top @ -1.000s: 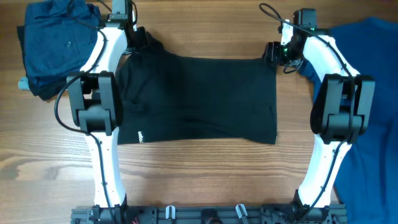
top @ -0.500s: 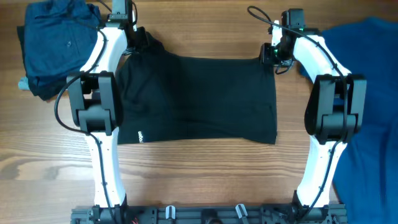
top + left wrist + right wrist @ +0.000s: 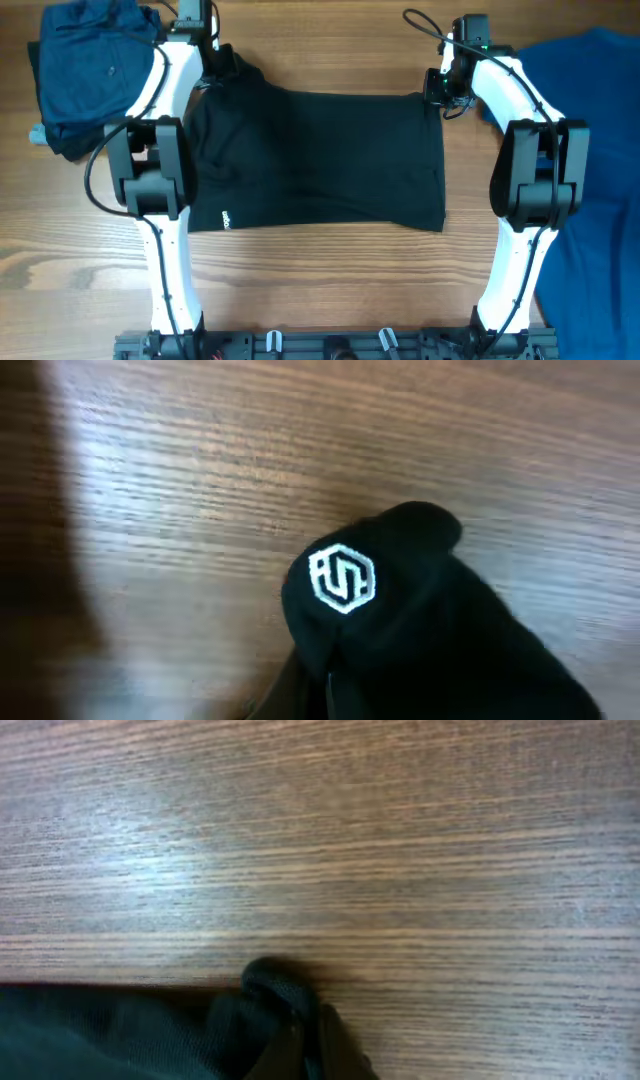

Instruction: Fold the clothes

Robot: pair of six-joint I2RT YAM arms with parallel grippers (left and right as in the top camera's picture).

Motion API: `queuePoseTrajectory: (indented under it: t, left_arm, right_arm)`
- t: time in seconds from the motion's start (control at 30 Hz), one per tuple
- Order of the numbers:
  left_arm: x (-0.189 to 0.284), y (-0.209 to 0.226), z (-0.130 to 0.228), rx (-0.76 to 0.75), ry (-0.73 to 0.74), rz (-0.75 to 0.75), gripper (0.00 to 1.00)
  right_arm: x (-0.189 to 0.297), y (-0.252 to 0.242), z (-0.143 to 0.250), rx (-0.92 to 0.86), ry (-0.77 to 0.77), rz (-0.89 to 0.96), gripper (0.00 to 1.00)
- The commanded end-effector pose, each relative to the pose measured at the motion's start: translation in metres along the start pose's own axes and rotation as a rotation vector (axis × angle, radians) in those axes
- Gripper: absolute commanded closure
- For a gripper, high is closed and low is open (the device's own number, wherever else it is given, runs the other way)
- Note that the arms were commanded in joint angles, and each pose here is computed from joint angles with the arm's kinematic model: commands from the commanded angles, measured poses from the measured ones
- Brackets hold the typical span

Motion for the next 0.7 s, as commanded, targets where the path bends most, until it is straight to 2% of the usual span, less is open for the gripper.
queuePoseTrajectory:
  t: [0.0, 0.33, 0.67]
  left_arm:
    - [0.054, -0.013, -0.013, -0.028, -0.057, 0.045, 0.96]
    - [0.081, -0.005, 0.006, -0.021, 0.044, -0.009, 0.96]
    - [0.102, 0.01, 0.026, -0.015, 0.142, -0.109, 0.96]
  right_arm:
    - [0.034, 0.0, -0.012, -0.017, -0.059, 0.027, 0.96]
    - [0.059, 0.003, 0.001, -0.075, -0.002, 0.021, 0.96]
    - [0.06, 0.001, 0.022, -0.182, 0.114, 0.039, 0.96]
Point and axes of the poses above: each gripper's point midway between its finger pads, its own x axis back along the fingers, its own y axis along the line the jaws close on, z = x × y, the point moved 7 cm from there along x, back along the fingers, and after that the axes turned 14 degrees about x, right-handed, at the moved point
